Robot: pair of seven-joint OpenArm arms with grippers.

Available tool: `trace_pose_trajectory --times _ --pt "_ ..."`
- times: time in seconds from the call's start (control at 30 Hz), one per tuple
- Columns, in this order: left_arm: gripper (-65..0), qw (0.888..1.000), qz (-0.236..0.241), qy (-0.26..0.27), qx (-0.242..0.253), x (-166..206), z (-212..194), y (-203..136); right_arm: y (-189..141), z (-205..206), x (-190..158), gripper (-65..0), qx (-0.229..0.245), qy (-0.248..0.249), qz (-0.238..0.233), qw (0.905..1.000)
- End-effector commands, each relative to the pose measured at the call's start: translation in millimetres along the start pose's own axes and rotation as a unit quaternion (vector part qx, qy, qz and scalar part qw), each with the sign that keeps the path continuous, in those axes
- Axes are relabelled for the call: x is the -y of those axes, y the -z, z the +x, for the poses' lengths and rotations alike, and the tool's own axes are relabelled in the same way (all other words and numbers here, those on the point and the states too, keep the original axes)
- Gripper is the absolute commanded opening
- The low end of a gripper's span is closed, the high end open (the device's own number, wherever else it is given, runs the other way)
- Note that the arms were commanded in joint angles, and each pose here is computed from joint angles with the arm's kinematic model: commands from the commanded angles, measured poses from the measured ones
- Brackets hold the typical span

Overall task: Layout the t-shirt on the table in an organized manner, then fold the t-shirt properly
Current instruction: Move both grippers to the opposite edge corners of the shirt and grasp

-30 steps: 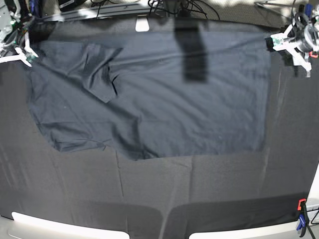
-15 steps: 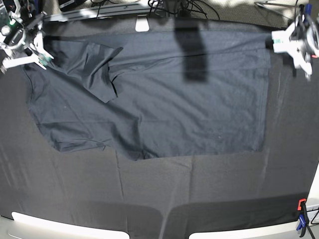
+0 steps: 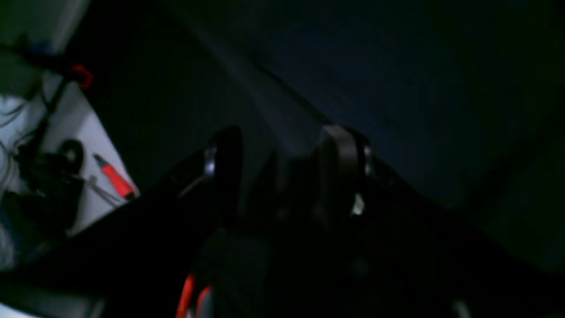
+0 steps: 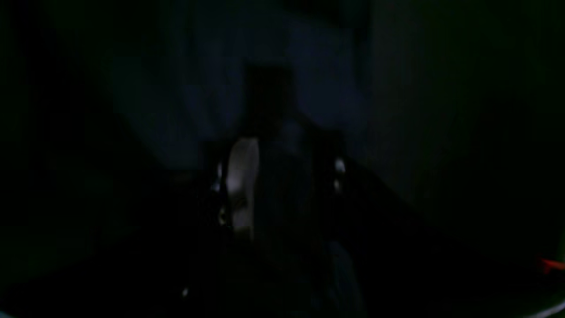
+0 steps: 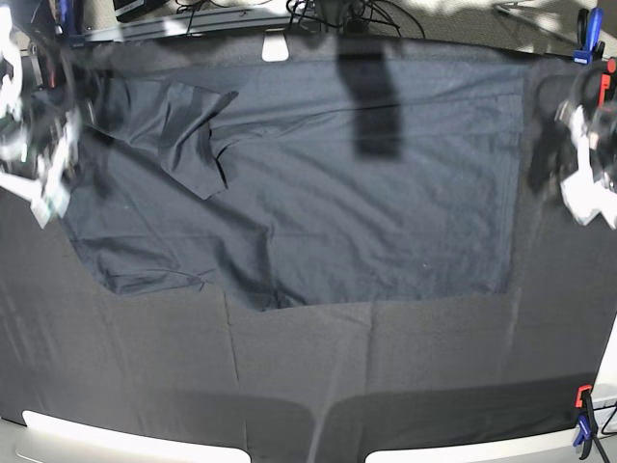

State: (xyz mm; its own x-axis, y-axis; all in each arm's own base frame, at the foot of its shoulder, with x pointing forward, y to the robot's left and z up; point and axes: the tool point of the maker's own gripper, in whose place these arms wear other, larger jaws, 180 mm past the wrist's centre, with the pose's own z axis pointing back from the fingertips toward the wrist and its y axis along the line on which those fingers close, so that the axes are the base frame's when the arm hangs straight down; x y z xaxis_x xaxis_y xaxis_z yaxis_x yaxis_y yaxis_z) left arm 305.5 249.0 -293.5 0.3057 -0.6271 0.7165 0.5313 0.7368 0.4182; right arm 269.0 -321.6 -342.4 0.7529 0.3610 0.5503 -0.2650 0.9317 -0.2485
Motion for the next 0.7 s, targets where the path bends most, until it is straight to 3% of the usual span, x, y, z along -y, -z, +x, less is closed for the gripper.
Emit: trace_pose_trajectory --times 0.0,0.2,0.3,0.5,0.67 --pt "-38.3 0.999 0.022 -0.016 0.027 -16.1 13.5 2.7 -1.1 23.7 10.9 -44.2 0.035 0.009 -0.006 0.9993" --pt "-38.3 0.985 0.051 -0.155 0.059 -25.5 11.2 49.0 25.7 56.6 13.3 -44.2 0.051 0.102 0.034 0.9928" --pt "-38.3 0.970 0.051 -0.229 0.062 -29.6 6.6 75.4 36.8 66.8 14.6 -44.2 0.045 0.133 0.054 0.9886" --pt "-38.3 0.938 0.041 -0.344 0.023 -45.6 -7.4 130.3 54.7 76.6 17.5 -44.2 0.016 0.154 0.086 0.9842" --pt "-38.3 0.917 0.007 -0.399 -0.015 -46.7 -14.1 162.7 54.4 89.9 23.5 -44.2 0.024 0.157 0.087 0.9834"
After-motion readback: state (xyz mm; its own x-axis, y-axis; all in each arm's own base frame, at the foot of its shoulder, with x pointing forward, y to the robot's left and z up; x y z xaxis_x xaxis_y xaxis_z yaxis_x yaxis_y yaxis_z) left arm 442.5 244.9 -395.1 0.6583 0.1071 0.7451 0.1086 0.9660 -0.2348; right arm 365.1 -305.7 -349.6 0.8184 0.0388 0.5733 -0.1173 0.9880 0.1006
